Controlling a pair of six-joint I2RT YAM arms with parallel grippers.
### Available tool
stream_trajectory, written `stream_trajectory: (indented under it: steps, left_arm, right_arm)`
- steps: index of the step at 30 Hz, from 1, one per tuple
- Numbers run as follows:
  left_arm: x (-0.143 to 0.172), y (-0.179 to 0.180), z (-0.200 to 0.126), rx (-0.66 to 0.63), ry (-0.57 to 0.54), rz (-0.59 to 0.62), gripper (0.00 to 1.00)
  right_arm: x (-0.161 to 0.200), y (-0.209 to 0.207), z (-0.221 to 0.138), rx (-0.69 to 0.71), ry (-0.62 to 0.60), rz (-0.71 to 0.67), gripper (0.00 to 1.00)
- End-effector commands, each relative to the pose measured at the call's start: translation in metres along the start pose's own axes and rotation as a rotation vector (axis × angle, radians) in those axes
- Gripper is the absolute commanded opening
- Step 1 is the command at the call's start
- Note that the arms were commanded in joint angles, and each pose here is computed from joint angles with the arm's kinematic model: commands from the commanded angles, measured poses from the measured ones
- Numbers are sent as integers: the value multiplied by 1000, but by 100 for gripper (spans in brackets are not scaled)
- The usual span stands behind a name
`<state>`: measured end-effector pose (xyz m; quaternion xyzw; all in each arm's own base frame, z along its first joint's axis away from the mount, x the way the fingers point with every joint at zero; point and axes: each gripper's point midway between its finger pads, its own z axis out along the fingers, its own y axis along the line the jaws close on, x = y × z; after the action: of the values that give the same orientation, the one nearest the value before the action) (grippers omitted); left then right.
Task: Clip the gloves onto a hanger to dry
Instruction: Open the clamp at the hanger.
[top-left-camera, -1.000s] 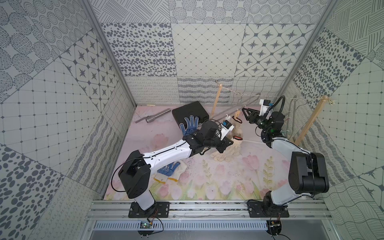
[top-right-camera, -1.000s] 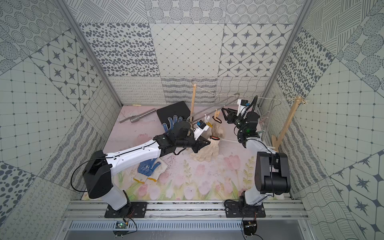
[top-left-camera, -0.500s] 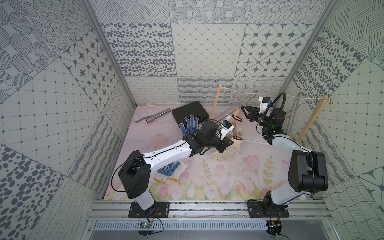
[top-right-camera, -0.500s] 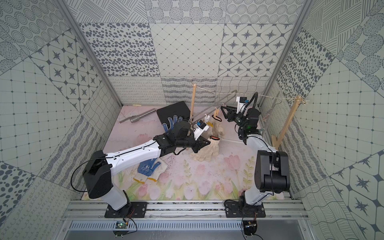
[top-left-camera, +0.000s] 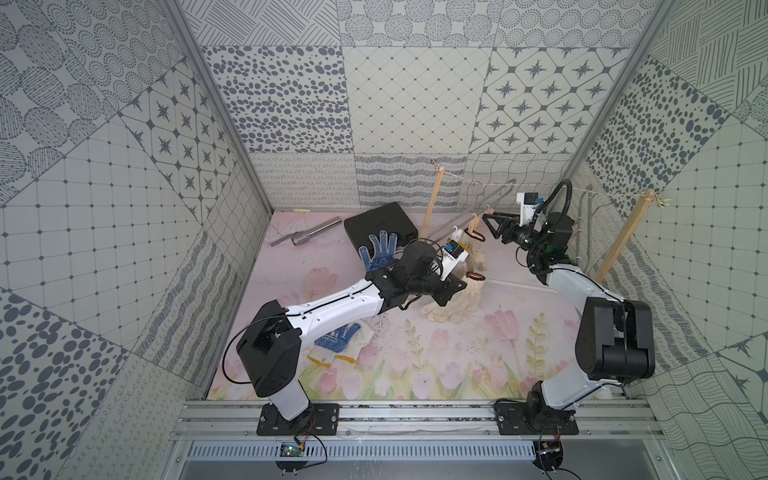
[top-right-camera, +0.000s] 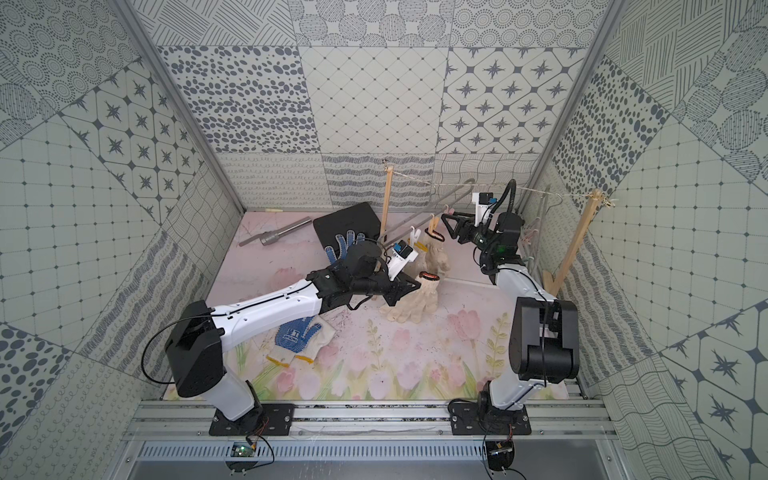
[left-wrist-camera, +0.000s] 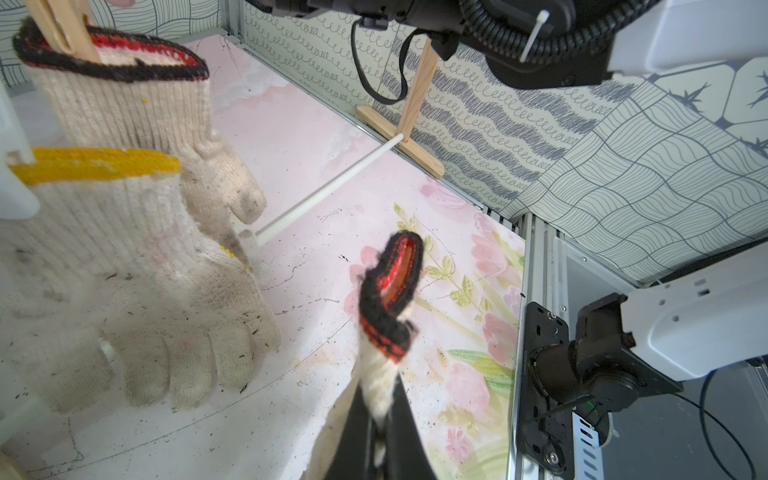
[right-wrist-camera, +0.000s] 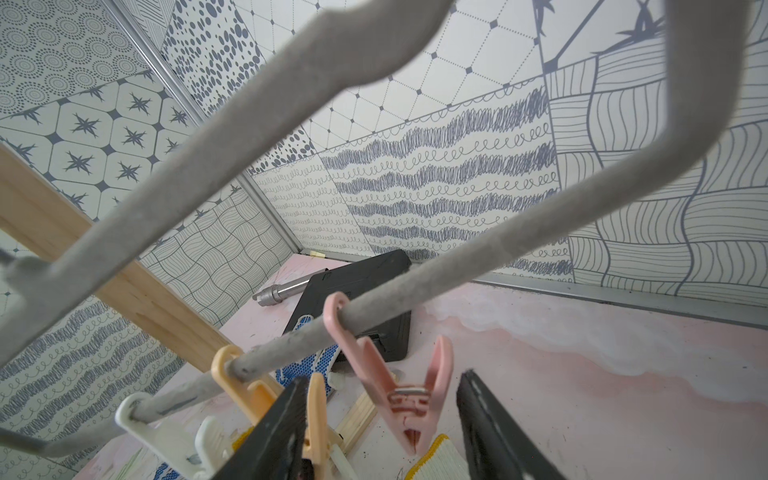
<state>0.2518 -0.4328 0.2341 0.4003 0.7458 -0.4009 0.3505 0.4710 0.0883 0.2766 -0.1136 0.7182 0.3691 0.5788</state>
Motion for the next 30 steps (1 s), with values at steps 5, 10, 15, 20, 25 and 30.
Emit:
stream_trajectory:
  steps: [5, 10, 15, 20, 25, 30]
  left_arm:
    - [-8, -4, -1, 11, -19, 28, 0]
    - [-7, -5, 0, 17, -17, 23, 0]
    - [-6, -4, 0, 15, -14, 21, 0]
    - [-6, -4, 0, 14, -14, 23, 0]
    - [-6, -4, 0, 16, -14, 23, 0]
    - [-7, -5, -2, 16, -16, 25, 0]
  right_arm:
    - [8, 3, -3, -23, 4, -31, 58]
    - [5, 0, -2, -16, -20, -37, 53]
    - [1, -2, 3, -26, -36, -36, 49]
    - [0, 3, 9, -44, -34, -54, 52]
    - [-4, 10, 11, -50, -44, -87, 56]
    - [-11, 13, 13, -53, -47, -107, 54]
